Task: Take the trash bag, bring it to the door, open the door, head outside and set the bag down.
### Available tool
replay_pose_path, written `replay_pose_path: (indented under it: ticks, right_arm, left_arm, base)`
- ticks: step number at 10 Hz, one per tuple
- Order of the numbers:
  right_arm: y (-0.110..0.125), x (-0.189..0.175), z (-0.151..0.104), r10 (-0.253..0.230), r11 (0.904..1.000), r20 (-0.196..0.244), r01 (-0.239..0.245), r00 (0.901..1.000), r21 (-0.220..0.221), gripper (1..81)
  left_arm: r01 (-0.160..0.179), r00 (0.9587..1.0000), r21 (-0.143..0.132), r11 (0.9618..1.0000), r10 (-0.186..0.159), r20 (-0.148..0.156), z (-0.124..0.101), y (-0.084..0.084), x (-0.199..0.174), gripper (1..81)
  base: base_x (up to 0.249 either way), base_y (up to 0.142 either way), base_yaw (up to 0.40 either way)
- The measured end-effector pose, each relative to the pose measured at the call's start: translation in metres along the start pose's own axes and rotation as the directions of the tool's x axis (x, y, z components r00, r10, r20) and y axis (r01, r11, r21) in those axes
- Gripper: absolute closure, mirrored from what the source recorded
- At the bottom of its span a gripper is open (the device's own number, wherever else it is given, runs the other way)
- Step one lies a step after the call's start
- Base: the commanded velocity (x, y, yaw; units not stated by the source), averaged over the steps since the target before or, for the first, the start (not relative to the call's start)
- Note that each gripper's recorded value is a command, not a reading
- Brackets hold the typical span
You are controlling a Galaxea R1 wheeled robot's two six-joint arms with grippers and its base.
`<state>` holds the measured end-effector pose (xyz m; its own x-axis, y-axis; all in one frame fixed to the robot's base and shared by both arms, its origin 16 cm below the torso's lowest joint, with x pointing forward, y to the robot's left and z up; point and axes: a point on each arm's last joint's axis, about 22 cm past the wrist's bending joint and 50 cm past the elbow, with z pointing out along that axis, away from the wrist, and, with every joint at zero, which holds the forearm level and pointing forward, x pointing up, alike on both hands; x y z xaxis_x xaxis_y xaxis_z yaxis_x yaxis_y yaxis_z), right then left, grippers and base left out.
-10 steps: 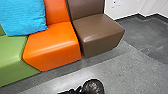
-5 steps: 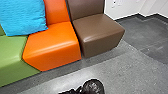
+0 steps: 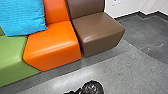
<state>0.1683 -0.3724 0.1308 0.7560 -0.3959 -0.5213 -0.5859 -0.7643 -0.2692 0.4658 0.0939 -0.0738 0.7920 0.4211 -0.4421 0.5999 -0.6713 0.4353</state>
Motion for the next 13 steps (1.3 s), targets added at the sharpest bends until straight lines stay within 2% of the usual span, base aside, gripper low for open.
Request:
replay_pose_path:
  ticks: [1, 2, 5, 7, 9, 12, 13]
  right_arm:
    - [-0.005, -0.003, -0.009, -0.003, 1.0000, -0.004, 0.003, 1.0000, 0.002, 1.0]
    - [-0.010, -0.005, -0.019, -0.012, 0.9999, -0.018, 0.012, 0.9998, 0.009, 1.0]
    - [-0.033, -0.014, -0.047, -0.045, 0.9981, -0.063, 0.047, 0.9970, 0.040, 1.0]
    - [-0.046, -0.022, -0.067, -0.065, 0.9959, -0.094, 0.070, 0.9935, 0.056, 1.0]
    - [-0.058, -0.032, -0.085, -0.085, 0.9932, -0.117, 0.093, 0.9896, 0.070, 1.0]
    - [-0.074, -0.042, -0.114, -0.115, 0.9876, -0.169, 0.131, 0.9789, 0.087, 1.0]
    - [-0.082, -0.047, -0.124, -0.125, 0.9847, -0.184, 0.145, 0.9749, 0.097, 1.0]
  left_arm:
    - [-0.002, 1.0000, 0.005, 1.0000, 0.002, 0.001, -0.009, 0.001, -0.006, 81.1]
    - [-0.015, 0.9998, -0.001, 0.9999, 0.015, -0.011, -0.024, 0.011, -0.006, 81.1]
    - [-0.063, 0.9967, -0.031, 0.9976, 0.061, -0.054, -0.080, 0.051, -0.007, 81.1]
    - [-0.095, 0.9920, -0.050, 0.9942, 0.091, -0.088, -0.117, 0.083, -0.008, 81.1]
    - [-0.129, 0.9848, -0.066, 0.9894, 0.120, -0.126, -0.157, 0.113, -0.008, 81.1]
    - [-0.152, 0.9692, -0.057, 0.9868, 0.137, -0.205, -0.232, 0.125, 0.002, 81.1]
    - [-0.166, 0.9635, -0.064, 0.9840, 0.148, -0.223, -0.257, 0.133, 0.001, 81.1]
  base:
    - [0.000, 0.000, 0.000]
    - [0.000, 0.000, 0.000]
    - [0.000, 0.000, 0.000]
    - [0.000, 0.000, 0.000]
    - [0.000, 0.000, 0.000]
    - [0.000, 0.000, 0.000]
    - [0.000, 0.000, 0.000]
